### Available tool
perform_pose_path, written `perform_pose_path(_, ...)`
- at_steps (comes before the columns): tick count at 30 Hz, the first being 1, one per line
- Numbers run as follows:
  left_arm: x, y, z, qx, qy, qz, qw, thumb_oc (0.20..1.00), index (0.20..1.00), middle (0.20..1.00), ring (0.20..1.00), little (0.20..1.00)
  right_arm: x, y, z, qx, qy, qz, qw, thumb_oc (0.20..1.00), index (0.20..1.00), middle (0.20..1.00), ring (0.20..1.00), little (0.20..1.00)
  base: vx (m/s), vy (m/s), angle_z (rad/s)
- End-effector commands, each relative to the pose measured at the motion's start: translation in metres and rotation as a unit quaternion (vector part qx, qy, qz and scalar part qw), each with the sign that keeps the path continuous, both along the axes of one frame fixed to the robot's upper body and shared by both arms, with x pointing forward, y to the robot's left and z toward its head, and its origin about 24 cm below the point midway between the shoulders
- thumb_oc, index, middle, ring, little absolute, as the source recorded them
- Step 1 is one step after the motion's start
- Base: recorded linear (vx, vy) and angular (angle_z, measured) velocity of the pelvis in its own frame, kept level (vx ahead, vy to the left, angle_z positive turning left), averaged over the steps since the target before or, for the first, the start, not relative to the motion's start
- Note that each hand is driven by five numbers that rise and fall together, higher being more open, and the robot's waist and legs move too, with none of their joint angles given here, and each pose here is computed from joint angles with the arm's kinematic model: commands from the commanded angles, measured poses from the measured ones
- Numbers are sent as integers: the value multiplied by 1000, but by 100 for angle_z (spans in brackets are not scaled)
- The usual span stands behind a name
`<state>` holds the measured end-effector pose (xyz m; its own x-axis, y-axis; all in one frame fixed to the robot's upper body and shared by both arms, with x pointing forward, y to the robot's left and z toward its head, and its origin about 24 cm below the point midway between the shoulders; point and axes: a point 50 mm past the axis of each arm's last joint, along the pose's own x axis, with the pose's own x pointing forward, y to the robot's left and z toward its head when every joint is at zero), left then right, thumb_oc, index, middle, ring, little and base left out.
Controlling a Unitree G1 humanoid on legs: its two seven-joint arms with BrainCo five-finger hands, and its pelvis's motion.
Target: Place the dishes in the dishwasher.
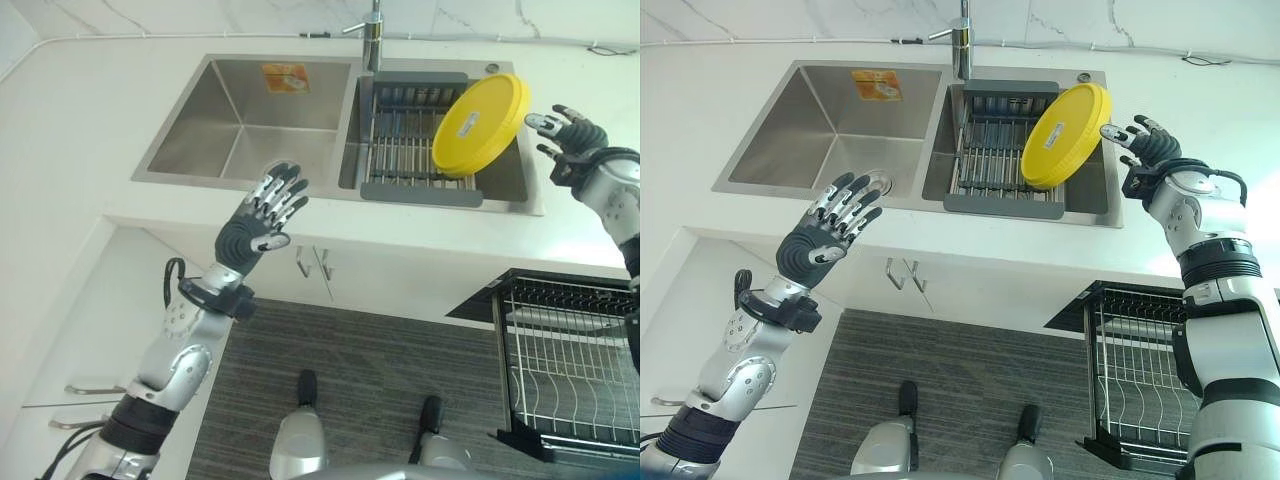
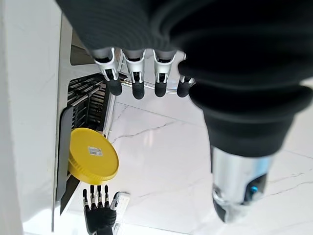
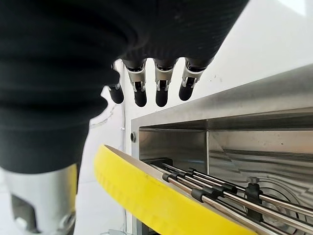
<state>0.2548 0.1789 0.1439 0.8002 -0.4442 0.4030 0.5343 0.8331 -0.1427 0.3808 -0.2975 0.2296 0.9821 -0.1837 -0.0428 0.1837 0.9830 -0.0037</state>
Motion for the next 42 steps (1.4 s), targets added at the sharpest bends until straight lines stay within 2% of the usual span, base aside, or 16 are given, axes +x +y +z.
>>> perform_pose_path(1,-4,-3,24,-10,-69,-8,998,1000,1000,1000,1000,1000,1,21,69,-59,-100,27,993,1000,1000,1000,1000,1000,0,0,0)
perform_pose_path(42,-4,-2,29,-16,-80,8,997,1000,1000,1000,1000,1000,7,39,85,-63,-107,47,991,1000,1000,1000,1000,1000,0,0,0)
